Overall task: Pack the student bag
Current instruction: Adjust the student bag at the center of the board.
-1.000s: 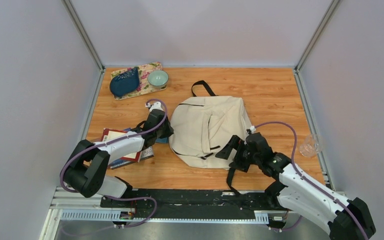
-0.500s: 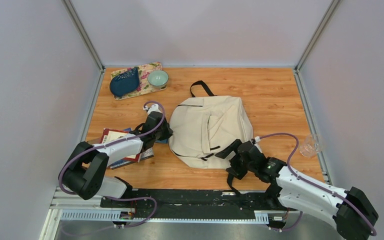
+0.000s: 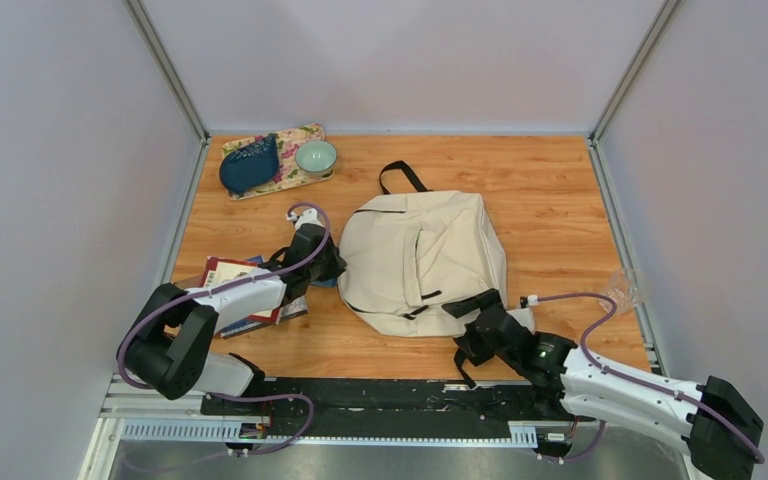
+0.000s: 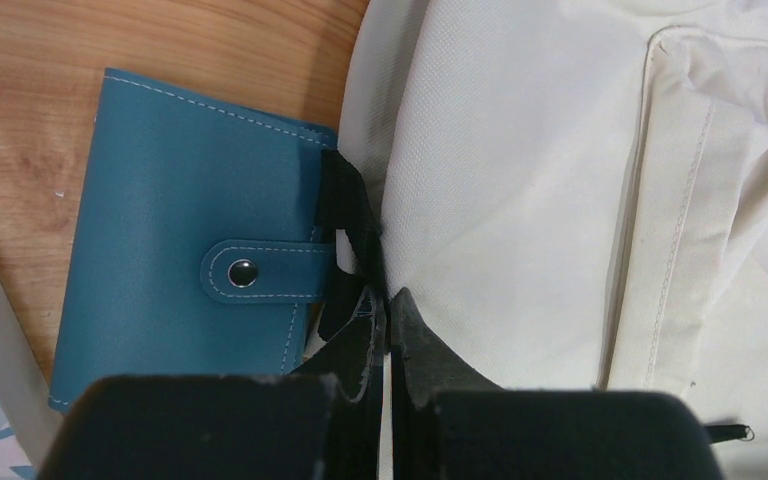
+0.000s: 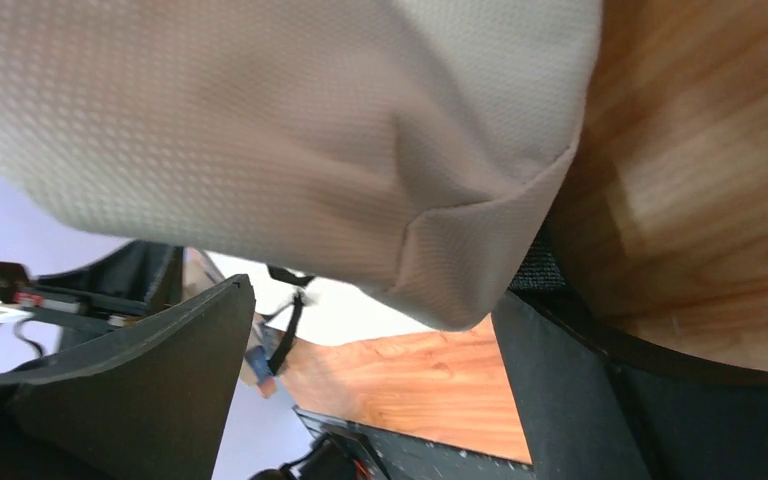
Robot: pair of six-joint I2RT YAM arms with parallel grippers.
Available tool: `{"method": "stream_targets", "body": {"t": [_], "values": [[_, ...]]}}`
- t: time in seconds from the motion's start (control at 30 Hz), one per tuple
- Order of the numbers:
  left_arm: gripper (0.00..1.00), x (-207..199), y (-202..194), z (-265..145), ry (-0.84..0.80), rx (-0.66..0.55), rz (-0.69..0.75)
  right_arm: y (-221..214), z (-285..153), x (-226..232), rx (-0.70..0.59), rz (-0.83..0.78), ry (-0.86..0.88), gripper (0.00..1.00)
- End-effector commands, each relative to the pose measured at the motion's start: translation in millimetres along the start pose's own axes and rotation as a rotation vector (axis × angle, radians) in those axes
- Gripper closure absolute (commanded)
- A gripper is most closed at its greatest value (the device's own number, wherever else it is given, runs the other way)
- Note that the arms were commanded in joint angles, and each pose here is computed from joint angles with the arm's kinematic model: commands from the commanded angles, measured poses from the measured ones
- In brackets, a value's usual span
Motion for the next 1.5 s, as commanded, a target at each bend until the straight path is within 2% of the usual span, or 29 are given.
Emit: {"method": "stream_targets", "body": {"t": [0.0,0.13,0.27,0.33,0.37,0.47,0.63,0.7,0.73,0.77,0.8,0.93,1.03,1.07,1.13,1.17,1.23,1.27,1.37,1.4,1.43,1.47], "values": [[1.0,-0.4,-7.4,-2.1,-0.068,0.047,0.003,19.9,16.0,-24.5,-0.235,0.057,-0.003,0.01],[1.0,1.3,-13.2,-1.4,-0.109,0.087,0.042,33.8,11.6,-16.3,-0.37,0.019,0.06,0.01],[1.0,-1.7,-21.4,0.5,-0.192,0.182,0.12,47.4,7.1,-8.5,-0.513,-0.079,0.127,0.02],[1.0,-2.8,-26.8,3.4,-0.224,0.236,0.143,52.3,6.1,-6.3,-0.548,-0.09,0.146,0.02],[1.0,-3.0,-29.4,3.5,-0.251,0.269,0.165,53.0,6.7,-6.8,-0.553,-0.149,0.142,0.02],[1.0,-4.4,-34.6,8.9,-0.278,0.334,0.189,53.2,7.2,2.7,-0.511,-0.184,0.194,0.02],[1.0,-8.3,-38.2,7.4,-0.343,0.385,0.205,51.7,21.3,1.1,-0.383,-0.233,0.129,0.02],[1.0,-8.7,-40.8,4.0,-0.368,0.417,0.217,55.1,24.9,13.0,-0.357,-0.22,0.213,0.04],[1.0,-8.3,-40.7,3.3,-0.377,0.425,0.233,63.0,33.2,8.5,-0.351,-0.225,0.17,0.04],[1.0,-8.2,-42.8,0.6,-0.396,0.452,0.24,60.6,34.8,11.4,-0.286,-0.237,0.198,0.04],[1.0,-7.7,-44.3,-0.5,-0.406,0.466,0.249,64.4,35.3,20.8,-0.286,-0.242,0.248,0.04],[1.0,-6.5,-46.6,-2.2,-0.446,0.509,0.301,72.6,46.5,32.9,-0.254,-0.28,0.255,0.07],[1.0,-5.4,-49.0,-1.0,-0.458,0.545,0.322,76.1,53.7,40.1,-0.242,-0.287,0.262,0.21],[1.0,-5.1,-49.1,-0.3,-0.459,0.551,0.323,76.1,57.6,38.8,-0.231,-0.287,0.249,0.33],[1.0,-5.6,-49.4,0.5,-0.466,0.556,0.325,78.1,59.2,39.1,-0.231,-0.278,0.262,0.51],[1.0,-7.7,-48.1,1.2,-0.478,0.553,0.326,78.7,60.0,38.0,-0.232,-0.274,0.26,0.64],[1.0,-9.9,-46.9,2.2,-0.483,0.551,0.329,78.7,60.2,37.4,-0.234,-0.275,0.26,0.76],[1.0,-13.6,-44.5,3.4,-0.486,0.545,0.33,79.1,60.0,37.2,-0.239,-0.276,0.258,0.78],[1.0,-20.2,-38.0,6.7,-0.462,0.52,0.331,81.0,56.7,39.3,-0.252,-0.275,0.262,1.0],[0.95,-21.4,-36.3,7.4,-0.449,0.513,0.329,81.9,53.8,42.4,-0.255,-0.271,0.27,1.0],[0.72,-23.9,-33.8,7.0,-0.443,0.504,0.328,82.1,51.4,44.4,-0.255,-0.271,0.279,1.0],[0.62,-31.0,-27.5,4.3,-0.447,0.478,0.33,82.3,49.8,44.6,-0.26,-0.271,0.275,1.0]]}}
Point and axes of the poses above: each gripper's point midway between its finger pads, its own z axis out along the fingers, its own x axis along the line the jaws close on, y = z × x, the point moved 9 cm from there along -z, back along the fingers, and after that the axes turned 14 degrees about -z, right-handed, at the moved point
